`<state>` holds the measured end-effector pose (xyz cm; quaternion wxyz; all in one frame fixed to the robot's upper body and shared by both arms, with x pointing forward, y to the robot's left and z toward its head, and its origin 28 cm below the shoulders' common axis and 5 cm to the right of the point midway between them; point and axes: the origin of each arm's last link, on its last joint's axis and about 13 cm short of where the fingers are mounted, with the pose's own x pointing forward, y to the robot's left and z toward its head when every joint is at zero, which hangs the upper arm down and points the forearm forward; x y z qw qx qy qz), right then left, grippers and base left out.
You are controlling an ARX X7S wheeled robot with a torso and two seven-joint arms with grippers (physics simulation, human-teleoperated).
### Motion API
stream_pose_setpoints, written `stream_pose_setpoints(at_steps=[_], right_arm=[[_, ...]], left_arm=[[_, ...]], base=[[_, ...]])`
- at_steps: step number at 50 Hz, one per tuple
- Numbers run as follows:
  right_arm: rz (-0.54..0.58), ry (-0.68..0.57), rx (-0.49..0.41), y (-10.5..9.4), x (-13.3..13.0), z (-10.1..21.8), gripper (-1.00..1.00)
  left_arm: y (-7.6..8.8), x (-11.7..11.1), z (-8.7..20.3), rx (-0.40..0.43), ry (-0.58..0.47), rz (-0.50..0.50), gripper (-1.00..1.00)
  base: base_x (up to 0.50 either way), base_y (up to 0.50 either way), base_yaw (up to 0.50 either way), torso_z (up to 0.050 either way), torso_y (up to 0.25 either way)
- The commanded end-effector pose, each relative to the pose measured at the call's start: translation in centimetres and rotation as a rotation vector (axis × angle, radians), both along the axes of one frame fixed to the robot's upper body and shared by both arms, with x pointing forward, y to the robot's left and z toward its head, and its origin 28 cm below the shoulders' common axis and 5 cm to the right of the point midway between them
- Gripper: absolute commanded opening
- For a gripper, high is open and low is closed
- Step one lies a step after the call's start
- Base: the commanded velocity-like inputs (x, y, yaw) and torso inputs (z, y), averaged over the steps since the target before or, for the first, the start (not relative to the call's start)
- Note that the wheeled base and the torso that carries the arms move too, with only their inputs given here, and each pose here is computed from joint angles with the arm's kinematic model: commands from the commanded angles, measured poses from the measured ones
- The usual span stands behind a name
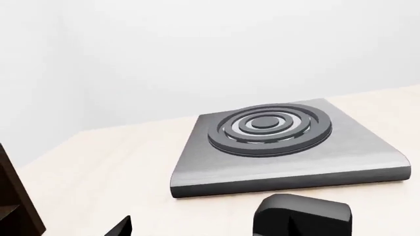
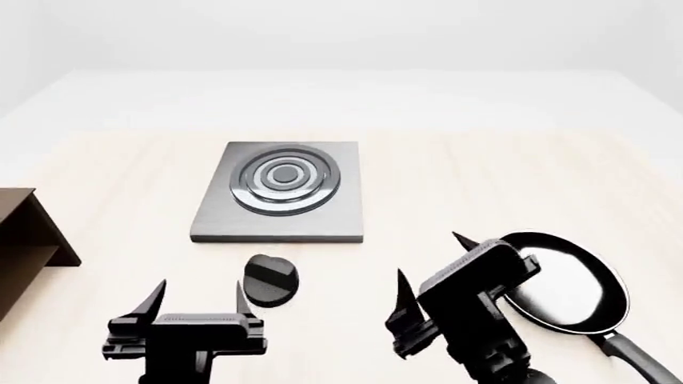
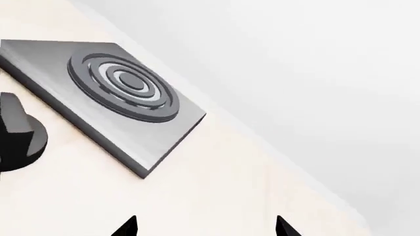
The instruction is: Turn on the stove and put the frying pan on it.
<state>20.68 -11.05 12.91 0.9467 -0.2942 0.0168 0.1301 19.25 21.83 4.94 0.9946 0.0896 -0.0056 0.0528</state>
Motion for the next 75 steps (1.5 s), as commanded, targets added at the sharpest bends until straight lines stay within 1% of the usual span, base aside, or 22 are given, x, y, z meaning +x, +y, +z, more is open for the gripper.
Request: stream_pose_setpoints(at_steps=[1, 4, 5, 7, 8, 10, 12, 14, 17, 19, 21, 24, 26, 28, 32, 36, 43, 52, 55, 63, 73, 75], right_arm=[[-0.089, -0.051, -0.244, -1.7, -1.0, 7.0, 1.00], [-0.110, -0.013, -0.295, -2.4, -0.7, 7.8, 1.00], [-0.136, 0.012, -0.317, -3.2, -0.4, 8.2, 1.00], [-0.074, 0.094, -0.363, -3.0, -0.2, 8.2, 1.00], [-0.068, 0.148, -0.431, -3.3, -0.1, 8.2, 1.00], [-0.090, 0.189, -0.450, -3.6, -0.1, 9.2, 1.00], [-0.126, 0.173, -0.524, -4.0, -0.8, 10.3, 1.00], [-0.084, 0.222, -0.606, -4.3, -1.0, 10.5, 1.00], [-0.117, 0.264, -0.652, -4.7, -0.9, 11.1, 1.00], [-0.152, 0.313, -0.702, -5.2, -0.9, 11.6, 1.00], [-0.189, 0.384, -0.719, -6.1, -0.8, 11.5, 1.00], [-0.196, 0.464, -0.780, -7.2, -1.2, 11.2, 1.00], [-0.199, 0.479, -0.789, -7.4, -1.3, 11.0, 1.00], [-0.199, 0.539, -0.820, -8.2, -1.5, 10.9, 1.00], [-0.214, 0.562, -0.806, -8.9, -1.6, 11.5, 1.00], [-0.250, 0.622, -0.837, -9.7, -1.7, 11.1, 1.00], [-0.264, 0.654, -0.856, -9.9, -1.8, 10.5, 1.00], [-0.270, 0.694, -0.837, -10.2, -1.9, 9.7, 1.00], [-0.269, 0.685, -0.800, -10.0, -1.7, 9.5, 1.00], [-0.272, 0.747, -0.788, -10.0, -1.8, 7.9, 1.00], [-0.259, 0.763, -0.706, -10.3, -1.3, 5.9, 1.00], [-0.272, 0.788, -0.680, -10.8, -1.3, 5.0, 1.00]], left_arm=[[0.5, -0.5, -0.1, -0.023, -0.005, -0.009, 1.00], [0.6, -0.5, -0.3, -0.023, -0.004, -0.008, 1.00], [0.7, -0.6, -0.4, -0.024, -0.002, -0.009, 1.00], [0.7, -0.6, -0.4, -0.023, -0.002, -0.008, 1.00], [0.7, -0.6, -0.4, -0.023, -0.004, -0.005, 1.00], [0.8, -0.6, -0.3, -0.027, -0.005, -0.004, 1.00], [0.7, -0.6, -0.4, -0.031, -0.003, -0.008, 1.00], [0.7, -0.6, -0.5, -0.030, 0.000, -0.013, 1.00], [0.8, -0.7, -0.5, -0.027, -0.001, -0.014, 1.00], [0.9, -0.7, -0.5, -0.027, 0.000, -0.012, 1.00], [0.9, -0.7, -0.5, -0.026, -0.001, -0.009, 1.00], [0.9, -0.7, -0.5, -0.024, -0.004, -0.007, 1.00], [0.9, -0.7, -0.5, -0.025, -0.004, -0.007, 1.00], [0.9, -0.7, -0.5, -0.025, -0.007, -0.007, 1.00], [0.9, -0.8, -0.6, -0.029, -0.003, -0.012, 1.00], [0.8, -0.8, -0.6, -0.034, 0.001, -0.022, 1.00], [0.9, -0.8, -0.8, -0.032, 0.004, -0.018, 1.00], [0.8, -0.9, -0.9, -0.027, 0.003, -0.015, 1.00], [0.9, -0.8, -1.0, -0.026, 0.005, -0.013, 1.00], [0.8, -0.8, -1.1, -0.021, 0.009, -0.014, 1.00], [0.8, -0.8, -1.3, -0.018, 0.015, -0.016, 1.00], [0.8, -0.7, -1.3, -0.016, 0.016, -0.013, 1.00]], base=[[0.00, 0.00, 0.00, 0.000, 0.000], [0.00, 0.00, 0.00, 0.000, 0.000], [0.00, 0.00, 0.00, 0.000, 0.000], [0.00, 0.00, 0.00, 0.000, 0.000], [0.00, 0.00, 0.00, 0.000, 0.000], [0.00, 0.00, 0.00, 0.000, 0.000], [0.00, 0.00, 0.00, 0.000, 0.000], [0.00, 0.00, 0.00, 0.000, 0.000], [0.00, 0.00, 0.00, 0.000, 0.000], [0.00, 0.00, 0.00, 0.000, 0.000], [0.00, 0.00, 0.00, 0.000, 0.000], [0.00, 0.00, 0.00, 0.000, 0.000], [0.00, 0.00, 0.00, 0.000, 0.000], [0.00, 0.00, 0.00, 0.000, 0.000], [0.00, 0.00, 0.00, 0.000, 0.000], [0.00, 0.00, 0.00, 0.000, 0.000], [0.00, 0.00, 0.00, 0.000, 0.000], [0.00, 0.00, 0.00, 0.000, 0.000], [0.00, 0.00, 0.00, 0.000, 0.000], [0.00, 0.00, 0.00, 0.000, 0.000], [0.00, 0.00, 0.00, 0.000, 0.000], [0.00, 0.00, 0.00, 0.000, 0.000]])
